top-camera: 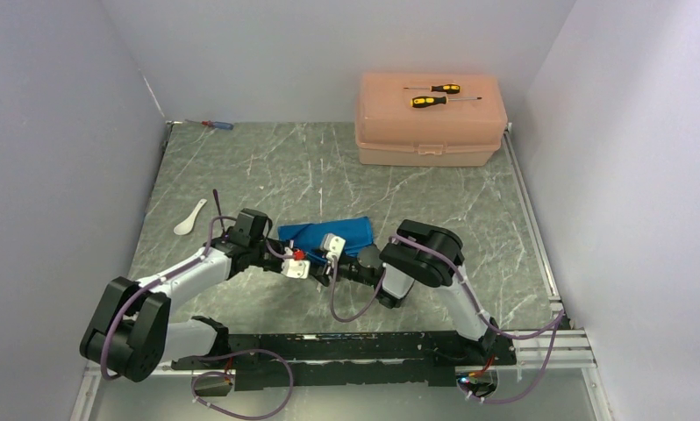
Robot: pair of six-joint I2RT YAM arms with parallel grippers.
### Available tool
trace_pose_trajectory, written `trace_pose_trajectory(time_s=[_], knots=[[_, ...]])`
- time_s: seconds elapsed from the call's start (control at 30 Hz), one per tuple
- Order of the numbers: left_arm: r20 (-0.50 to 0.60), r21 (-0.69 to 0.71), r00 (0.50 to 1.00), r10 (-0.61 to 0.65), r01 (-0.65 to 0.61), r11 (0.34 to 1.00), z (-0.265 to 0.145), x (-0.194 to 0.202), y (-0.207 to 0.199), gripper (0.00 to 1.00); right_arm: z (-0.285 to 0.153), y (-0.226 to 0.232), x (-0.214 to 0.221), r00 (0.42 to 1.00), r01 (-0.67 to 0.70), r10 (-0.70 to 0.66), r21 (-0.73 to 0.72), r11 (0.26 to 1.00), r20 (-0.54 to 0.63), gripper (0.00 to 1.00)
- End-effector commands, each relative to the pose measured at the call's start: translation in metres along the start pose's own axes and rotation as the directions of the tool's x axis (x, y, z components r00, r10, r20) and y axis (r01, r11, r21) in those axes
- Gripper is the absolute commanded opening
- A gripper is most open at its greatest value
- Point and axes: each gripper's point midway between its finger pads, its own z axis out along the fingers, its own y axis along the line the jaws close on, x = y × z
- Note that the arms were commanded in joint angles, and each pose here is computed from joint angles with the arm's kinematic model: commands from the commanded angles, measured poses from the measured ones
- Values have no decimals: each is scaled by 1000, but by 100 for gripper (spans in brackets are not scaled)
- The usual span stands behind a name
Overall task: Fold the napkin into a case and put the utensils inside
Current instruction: Pass from the right arm to the left
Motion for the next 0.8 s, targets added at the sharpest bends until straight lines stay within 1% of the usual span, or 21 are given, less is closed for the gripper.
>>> trace_pose_trajectory(time_s=[0.0, 0.07, 0.1, 0.13, 0.17, 0.2, 0.33, 0.53, 0.67, 0.77], knots=[[-8, -10, 999, -42, 42, 999, -2, -3, 11, 3, 3, -10, -67, 971, 94, -100, 42, 995, 216, 64], [-10, -8, 999, -49, 49, 999, -2, -2, 10, 3, 4, -7, -71, 968, 104, -107, 25, 994, 225, 69], [-11, -9, 999, -50, 50, 999, -2, -2, 10, 3, 4, -6, -73, 966, 109, -110, 18, 994, 232, 76], [-12, -8, 998, -54, 54, 998, -3, -2, 9, 3, 3, -5, -75, 966, 111, -112, 16, 994, 234, 90], [-13, -7, 998, -57, 56, 998, -3, -2, 9, 3, 2, -6, -77, 965, 112, -113, 18, 994, 237, 98], [-14, -10, 998, -58, 58, 998, -3, -2, 9, 3, 1, -5, -79, 964, 116, -117, 18, 993, 240, 99], [-15, -13, 998, -59, 59, 998, -4, -2, 8, 3, -4, -6, -85, 961, 125, -127, 22, 992, 247, 99], [-4, -25, 998, -58, 58, 998, -5, -5, 10, 3, 5, 2, -78, 961, 128, -115, -37, 991, 253, 93], [-1, -25, 998, -57, 57, 998, -6, -7, 11, 3, 13, -2, -79, 956, 145, -133, -27, 989, 262, 90], [-4, -30, 998, -63, 62, 998, -7, -6, 12, 3, 20, -4, -77, 956, 141, -128, -29, 990, 262, 85]])
